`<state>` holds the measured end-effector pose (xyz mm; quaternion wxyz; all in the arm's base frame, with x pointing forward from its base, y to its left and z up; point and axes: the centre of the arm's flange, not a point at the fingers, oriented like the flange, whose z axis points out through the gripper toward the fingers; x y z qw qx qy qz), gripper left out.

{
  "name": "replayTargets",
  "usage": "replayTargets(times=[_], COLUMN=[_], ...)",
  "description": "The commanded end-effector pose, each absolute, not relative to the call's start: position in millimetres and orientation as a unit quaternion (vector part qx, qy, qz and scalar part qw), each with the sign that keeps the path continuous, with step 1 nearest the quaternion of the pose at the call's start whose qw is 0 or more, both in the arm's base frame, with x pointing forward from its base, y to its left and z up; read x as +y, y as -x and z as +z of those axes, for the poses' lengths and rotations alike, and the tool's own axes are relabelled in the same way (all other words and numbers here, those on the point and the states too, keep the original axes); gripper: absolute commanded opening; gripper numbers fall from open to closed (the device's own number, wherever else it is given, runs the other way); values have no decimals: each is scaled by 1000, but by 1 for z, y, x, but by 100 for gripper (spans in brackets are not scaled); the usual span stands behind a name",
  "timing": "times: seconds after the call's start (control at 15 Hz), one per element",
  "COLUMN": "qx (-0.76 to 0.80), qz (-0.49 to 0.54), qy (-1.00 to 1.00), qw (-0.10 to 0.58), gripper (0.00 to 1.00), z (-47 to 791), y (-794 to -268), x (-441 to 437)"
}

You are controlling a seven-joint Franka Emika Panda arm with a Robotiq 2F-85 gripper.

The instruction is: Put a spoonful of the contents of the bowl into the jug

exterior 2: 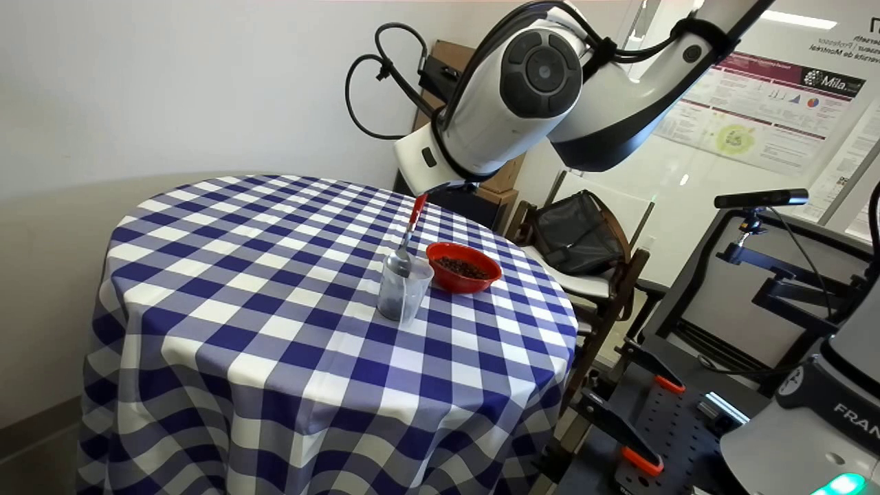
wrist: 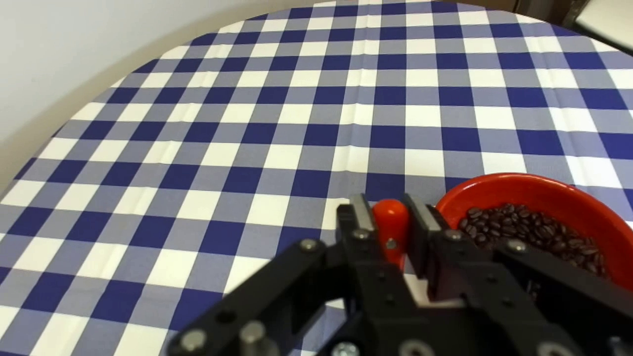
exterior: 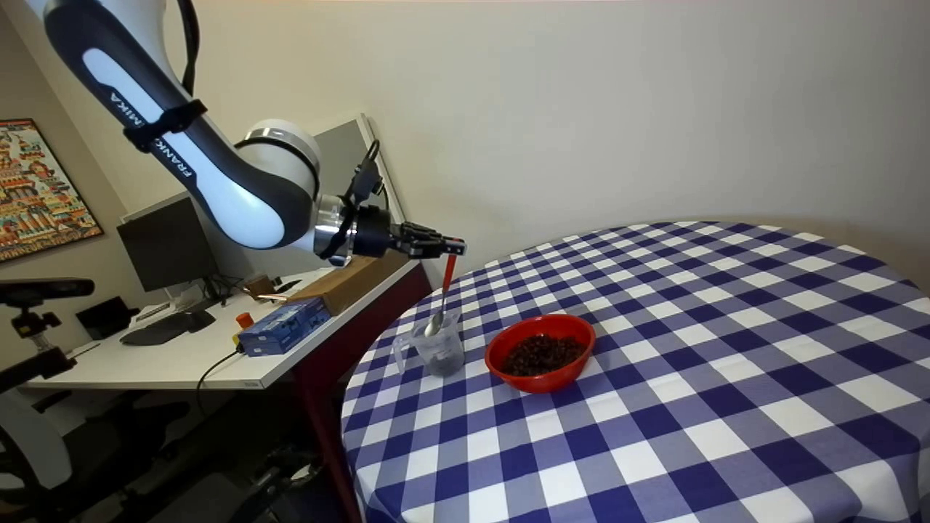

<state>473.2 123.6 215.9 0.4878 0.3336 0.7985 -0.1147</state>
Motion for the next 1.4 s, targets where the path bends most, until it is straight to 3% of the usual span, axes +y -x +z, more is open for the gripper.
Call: replayTargets(times=[0.0, 0.67, 1.33], qx=[788, 776, 719], qz=[-98, -76, -62], qy=[-324, -317, -384], qw=[514, 540, 576], gripper=[5, 5, 5], z=[228, 241, 294], y=[-461, -463, -507], x=[117, 111, 83])
